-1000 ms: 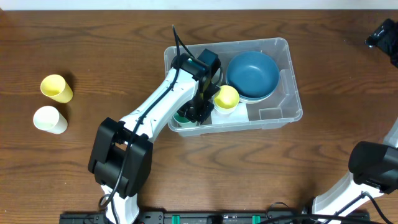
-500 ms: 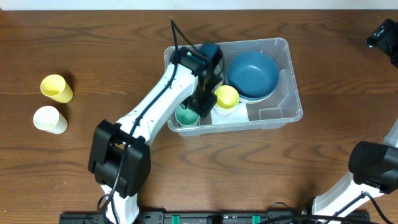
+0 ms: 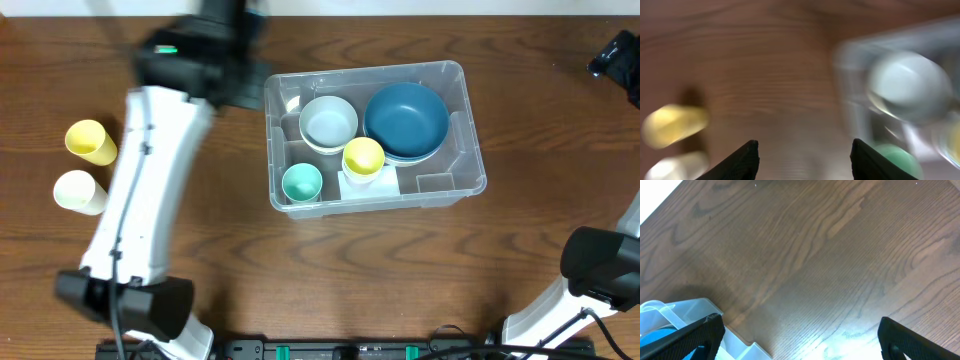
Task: Pack container
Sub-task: 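Move the left gripper to the pale yellow cup and grasp it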
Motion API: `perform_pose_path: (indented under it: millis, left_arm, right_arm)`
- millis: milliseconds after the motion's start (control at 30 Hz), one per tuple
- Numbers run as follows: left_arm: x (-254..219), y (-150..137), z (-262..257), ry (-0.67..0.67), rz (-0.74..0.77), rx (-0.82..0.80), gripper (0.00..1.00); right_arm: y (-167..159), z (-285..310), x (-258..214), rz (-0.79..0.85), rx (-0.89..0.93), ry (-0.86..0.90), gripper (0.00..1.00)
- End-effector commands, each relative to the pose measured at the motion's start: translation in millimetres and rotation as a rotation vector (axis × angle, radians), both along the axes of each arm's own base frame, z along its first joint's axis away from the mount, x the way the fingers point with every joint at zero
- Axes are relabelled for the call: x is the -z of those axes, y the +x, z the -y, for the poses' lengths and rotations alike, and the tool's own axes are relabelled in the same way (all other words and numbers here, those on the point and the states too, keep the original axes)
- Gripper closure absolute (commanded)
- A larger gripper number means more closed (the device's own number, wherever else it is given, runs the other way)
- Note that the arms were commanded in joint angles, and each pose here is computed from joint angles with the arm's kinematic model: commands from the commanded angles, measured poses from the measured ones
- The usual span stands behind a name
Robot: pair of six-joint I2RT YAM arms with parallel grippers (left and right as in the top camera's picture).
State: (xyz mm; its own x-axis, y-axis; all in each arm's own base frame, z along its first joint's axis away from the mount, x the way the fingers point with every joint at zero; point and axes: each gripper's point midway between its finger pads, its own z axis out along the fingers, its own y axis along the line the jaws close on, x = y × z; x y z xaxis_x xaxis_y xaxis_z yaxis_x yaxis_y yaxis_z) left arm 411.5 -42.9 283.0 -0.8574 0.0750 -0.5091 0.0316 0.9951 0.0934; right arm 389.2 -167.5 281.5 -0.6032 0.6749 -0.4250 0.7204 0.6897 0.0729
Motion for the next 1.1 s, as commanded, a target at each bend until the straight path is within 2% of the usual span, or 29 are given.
perform_pose_path:
  millis: [0, 167, 333, 633, 1067]
  left_arm:
    - [1, 8, -85, 0.016, 0.033, -0.316, 0.41]
    - [24, 15, -150, -0.093, 0.009, -0.47, 0.41]
    - [66, 21, -191, -0.099, -0.07, -0.559, 0.41]
    - [145, 31, -227, -0.105, -0.21, -0.626, 0.41]
    - [174, 32, -261, -0.112, -0.218, -0.687, 0.41]
  right_arm:
    - [0, 2, 4, -0.008, 0.019, 0.006, 0.01]
    - [0, 2, 4, -0.008, 0.019, 0.006, 0.01]
    - [0, 2, 4, -0.008, 0.019, 0.006, 0.01]
    - [0, 2, 4, -0.008, 0.019, 0.006, 0.01]
    - [0, 2, 4, -0.008, 0.019, 0.006, 0.01]
